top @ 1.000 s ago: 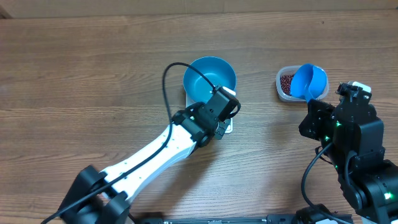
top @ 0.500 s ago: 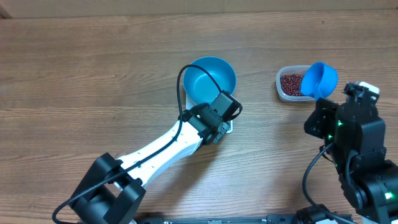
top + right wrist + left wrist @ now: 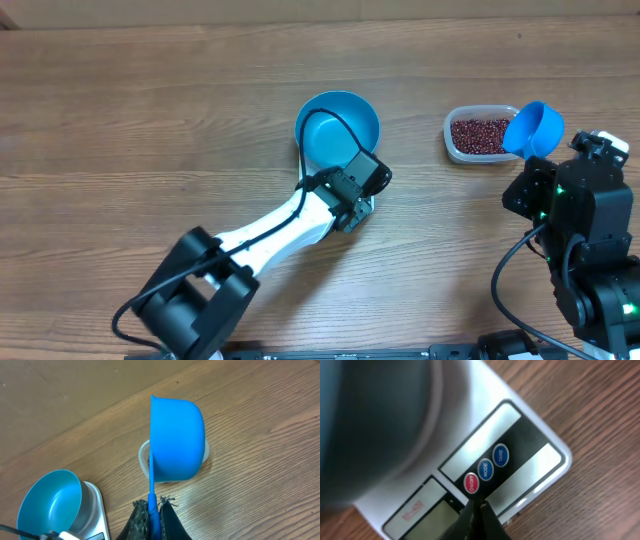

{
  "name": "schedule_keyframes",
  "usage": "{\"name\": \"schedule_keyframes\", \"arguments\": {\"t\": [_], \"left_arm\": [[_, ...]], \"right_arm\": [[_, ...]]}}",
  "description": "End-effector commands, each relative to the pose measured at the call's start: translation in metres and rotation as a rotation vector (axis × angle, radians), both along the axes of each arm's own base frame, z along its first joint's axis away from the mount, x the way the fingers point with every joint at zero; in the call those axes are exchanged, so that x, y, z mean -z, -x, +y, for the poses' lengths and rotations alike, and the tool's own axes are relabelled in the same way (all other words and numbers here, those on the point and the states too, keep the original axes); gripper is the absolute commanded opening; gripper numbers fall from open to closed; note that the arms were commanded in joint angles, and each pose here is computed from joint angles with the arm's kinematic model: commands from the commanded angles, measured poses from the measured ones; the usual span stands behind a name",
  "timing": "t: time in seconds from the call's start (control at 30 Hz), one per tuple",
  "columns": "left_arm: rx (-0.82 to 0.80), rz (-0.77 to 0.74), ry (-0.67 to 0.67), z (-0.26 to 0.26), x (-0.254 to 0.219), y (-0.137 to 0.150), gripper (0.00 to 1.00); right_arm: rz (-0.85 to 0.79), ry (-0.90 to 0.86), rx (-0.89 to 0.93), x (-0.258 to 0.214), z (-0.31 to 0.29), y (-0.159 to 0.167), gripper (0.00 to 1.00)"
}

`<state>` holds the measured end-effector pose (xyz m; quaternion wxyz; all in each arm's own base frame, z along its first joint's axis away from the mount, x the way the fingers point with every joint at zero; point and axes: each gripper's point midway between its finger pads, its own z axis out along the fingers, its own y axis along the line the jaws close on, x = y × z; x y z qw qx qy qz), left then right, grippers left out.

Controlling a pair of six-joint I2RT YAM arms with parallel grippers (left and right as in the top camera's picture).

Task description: Scoop item into bowl and weigh 150g on scale

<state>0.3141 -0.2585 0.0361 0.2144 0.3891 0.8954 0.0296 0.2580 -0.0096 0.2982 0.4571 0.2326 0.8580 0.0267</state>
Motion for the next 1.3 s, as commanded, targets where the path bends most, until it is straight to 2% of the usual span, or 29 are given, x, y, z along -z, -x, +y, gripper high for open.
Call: {"name": "schedule_keyframes", "arguments": {"t": [0.0,0.37,0.97,1.27], "left_arm": [[-0.006,0.002,-0.025,0.004,0.008,-0.002,0.04],[-0.047,-0.051,0.0,0.009,0.002,-0.021,0.04],[-0.01,0.002,0.052,-0.002,0.005,-0.012,0.04],[-0.019,0.02,0.014,0.003,0.022,-0.012,0.04]], "right_arm": [[-0.024,0.003,0.002,-0.008,-0.002,-0.001,0.04],[-0.024,0.002,0.002,-0.008,-0.002,-0.001,0.04],[-0.024,0.002,0.002,-0.008,-0.002,-0.001,0.04],[-0.024,0.002,0.002,-0.008,-0.002,-0.001,0.04]]}}
